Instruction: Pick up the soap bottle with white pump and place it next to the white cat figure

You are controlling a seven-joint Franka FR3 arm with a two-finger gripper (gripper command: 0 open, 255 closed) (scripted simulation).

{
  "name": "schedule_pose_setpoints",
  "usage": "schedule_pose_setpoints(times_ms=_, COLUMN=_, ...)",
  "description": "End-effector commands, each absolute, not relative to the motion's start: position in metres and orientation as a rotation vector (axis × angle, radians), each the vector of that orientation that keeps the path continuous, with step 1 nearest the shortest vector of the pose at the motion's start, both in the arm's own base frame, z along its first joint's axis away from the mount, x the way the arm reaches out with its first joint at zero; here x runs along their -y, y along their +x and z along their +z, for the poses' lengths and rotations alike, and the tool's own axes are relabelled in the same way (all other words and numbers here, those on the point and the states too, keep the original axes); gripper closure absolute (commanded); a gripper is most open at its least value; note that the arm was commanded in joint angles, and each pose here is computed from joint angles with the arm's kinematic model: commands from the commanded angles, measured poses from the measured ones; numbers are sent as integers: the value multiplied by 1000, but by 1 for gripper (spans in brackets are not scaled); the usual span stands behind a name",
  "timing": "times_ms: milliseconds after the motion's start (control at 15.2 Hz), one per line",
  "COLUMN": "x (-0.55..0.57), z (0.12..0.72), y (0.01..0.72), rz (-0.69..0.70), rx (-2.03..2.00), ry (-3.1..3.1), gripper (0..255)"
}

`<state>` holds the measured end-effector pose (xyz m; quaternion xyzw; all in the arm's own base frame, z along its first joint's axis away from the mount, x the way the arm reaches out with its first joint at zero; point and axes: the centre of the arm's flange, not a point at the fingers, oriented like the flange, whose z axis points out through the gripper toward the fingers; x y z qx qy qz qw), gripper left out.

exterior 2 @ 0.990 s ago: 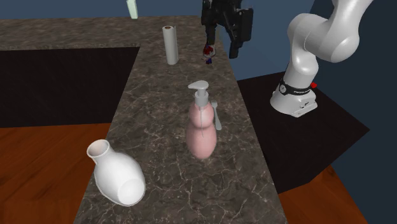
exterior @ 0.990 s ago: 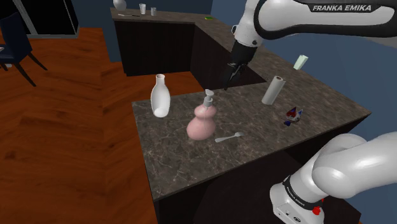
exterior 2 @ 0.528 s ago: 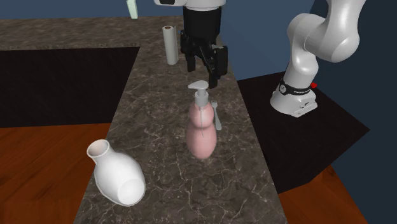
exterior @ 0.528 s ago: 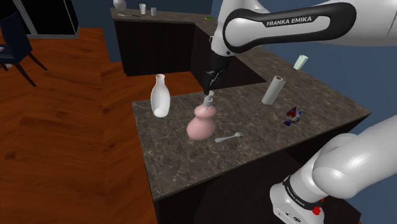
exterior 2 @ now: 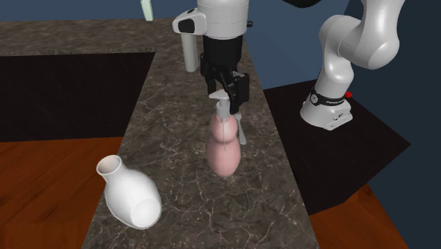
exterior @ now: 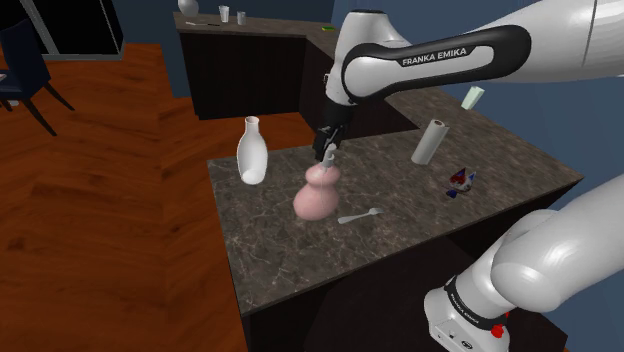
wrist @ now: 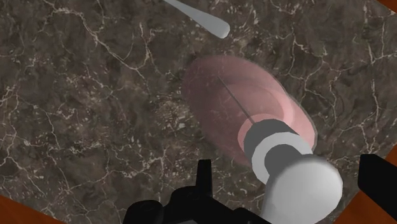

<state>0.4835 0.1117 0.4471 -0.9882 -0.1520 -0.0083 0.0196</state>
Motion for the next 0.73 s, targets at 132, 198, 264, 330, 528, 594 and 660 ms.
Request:
schedule_pose_setpoints(times_ms=132, x=-113, z=443, y=483, rz=-27, rx=472, ry=-3066, gripper=0)
schedule_pose_setpoints(times_ms=198, x=-113, z=443, y=483, rz=-27, rx=472, ry=-3066, gripper=0)
schedule_pose_setpoints(times_ms=264, x=-113, z=443, y=483, rz=-27, rx=472, ry=-3066, gripper=0)
schedule_pose_setpoints(times_ms=330, x=-113, z=443, y=483, rz=-27, rx=472, ry=-3066, gripper=0)
schedule_pose_setpoints(times_ms=528, x=-113, z=444, y=483, rz=-27, rx=472, ry=-3066, gripper=255)
schedule_pose_setpoints(times_ms=594, x=-113, z=444, y=483, rz=-27, rx=472, ry=-3066, gripper=255)
schedule_pose_setpoints(times_ms=660, x=-113, z=444, y=483, rz=-27, rx=472, ry=-3066, gripper=255)
